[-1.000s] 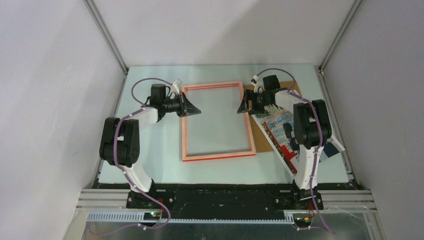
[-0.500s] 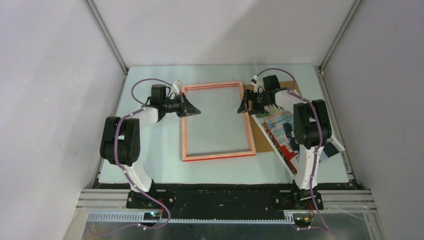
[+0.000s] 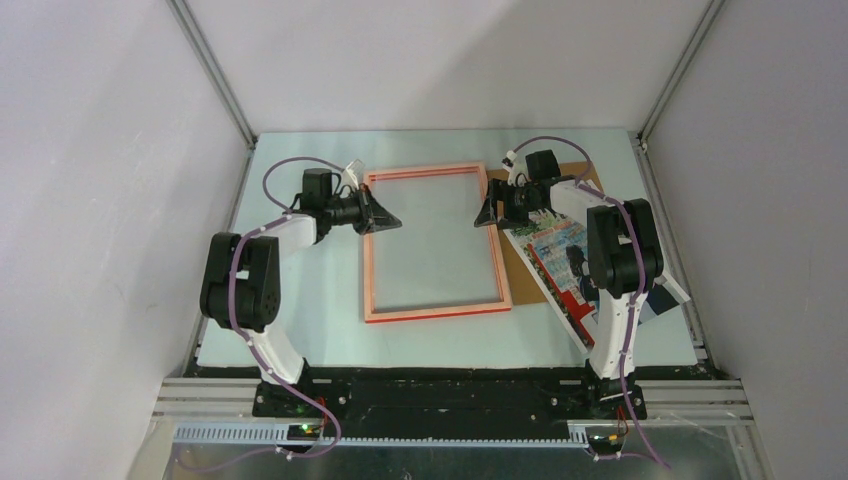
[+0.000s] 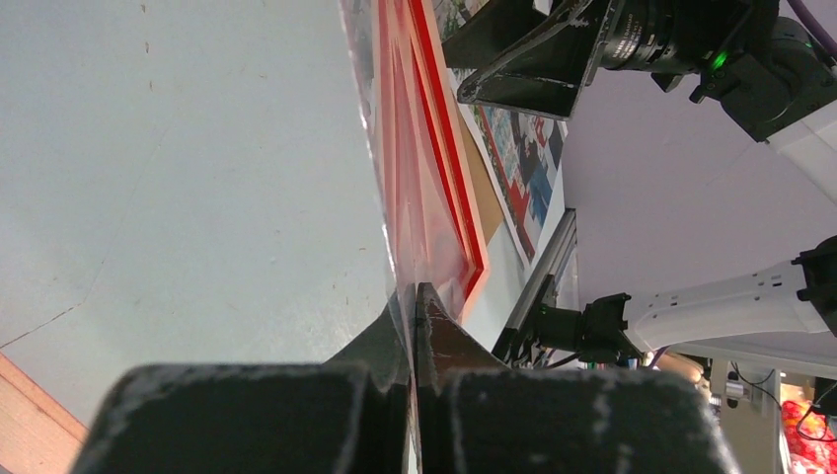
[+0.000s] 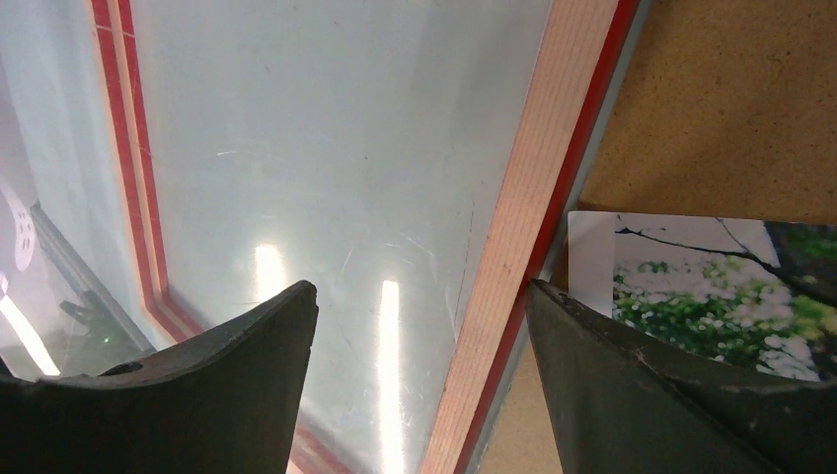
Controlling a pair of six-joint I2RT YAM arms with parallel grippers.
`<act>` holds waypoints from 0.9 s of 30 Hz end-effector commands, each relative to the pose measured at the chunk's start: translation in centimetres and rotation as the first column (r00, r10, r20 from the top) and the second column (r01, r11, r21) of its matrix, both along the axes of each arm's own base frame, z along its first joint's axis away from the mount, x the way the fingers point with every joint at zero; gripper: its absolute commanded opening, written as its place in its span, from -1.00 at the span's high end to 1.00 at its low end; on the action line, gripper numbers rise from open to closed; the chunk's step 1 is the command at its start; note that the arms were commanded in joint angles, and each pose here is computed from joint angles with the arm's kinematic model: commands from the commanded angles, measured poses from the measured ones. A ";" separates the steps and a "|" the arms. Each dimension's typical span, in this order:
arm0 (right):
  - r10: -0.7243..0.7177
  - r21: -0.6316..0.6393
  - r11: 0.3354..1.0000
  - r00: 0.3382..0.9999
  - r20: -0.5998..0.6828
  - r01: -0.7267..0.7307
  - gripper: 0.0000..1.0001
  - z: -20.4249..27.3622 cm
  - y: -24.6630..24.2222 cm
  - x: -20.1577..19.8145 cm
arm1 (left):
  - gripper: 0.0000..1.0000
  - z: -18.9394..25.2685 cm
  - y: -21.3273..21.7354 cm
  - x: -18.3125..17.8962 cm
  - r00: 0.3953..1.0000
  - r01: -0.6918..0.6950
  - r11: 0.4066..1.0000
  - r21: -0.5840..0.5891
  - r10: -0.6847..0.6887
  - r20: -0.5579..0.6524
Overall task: Put the photo into the frame
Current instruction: Place the photo frame item in the photo frame.
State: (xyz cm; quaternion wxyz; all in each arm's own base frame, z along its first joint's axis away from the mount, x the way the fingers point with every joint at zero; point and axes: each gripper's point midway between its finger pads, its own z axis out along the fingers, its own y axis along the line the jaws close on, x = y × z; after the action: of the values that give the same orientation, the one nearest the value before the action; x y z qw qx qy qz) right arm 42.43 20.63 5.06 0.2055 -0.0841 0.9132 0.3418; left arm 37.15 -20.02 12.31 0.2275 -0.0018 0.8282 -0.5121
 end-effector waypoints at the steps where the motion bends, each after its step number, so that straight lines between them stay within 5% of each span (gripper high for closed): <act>1: 0.023 0.009 1.000 0.999 0.032 -0.023 -0.63 0.6 0.8 0.6 | 1.00 1.3 -0.3 0.9 0.999 0.005 0.999 -0.042 -0.004 0.042; 17: 0.026 -0.012 1.000 1.000 0.018 -0.025 -0.62 -0.3 1.0 0.4 | 1.00 2.9 -1.1 0.3 1.000 0.024 0.986 -0.165 -0.022 0.011; 27: -0.019 -0.133 0.991 0.998 0.058 0.027 -0.38 -0.9 -0.3 1.1 | 1.00 3.1 -1.1 0.1 1.000 0.029 0.982 -0.187 -0.028 0.006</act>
State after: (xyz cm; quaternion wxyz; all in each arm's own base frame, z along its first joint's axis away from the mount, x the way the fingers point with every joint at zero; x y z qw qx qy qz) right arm 42.53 20.78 3.93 0.2110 -0.0895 0.9244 0.3049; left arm 37.39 -20.92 14.33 0.2139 -0.0293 0.7900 -0.5738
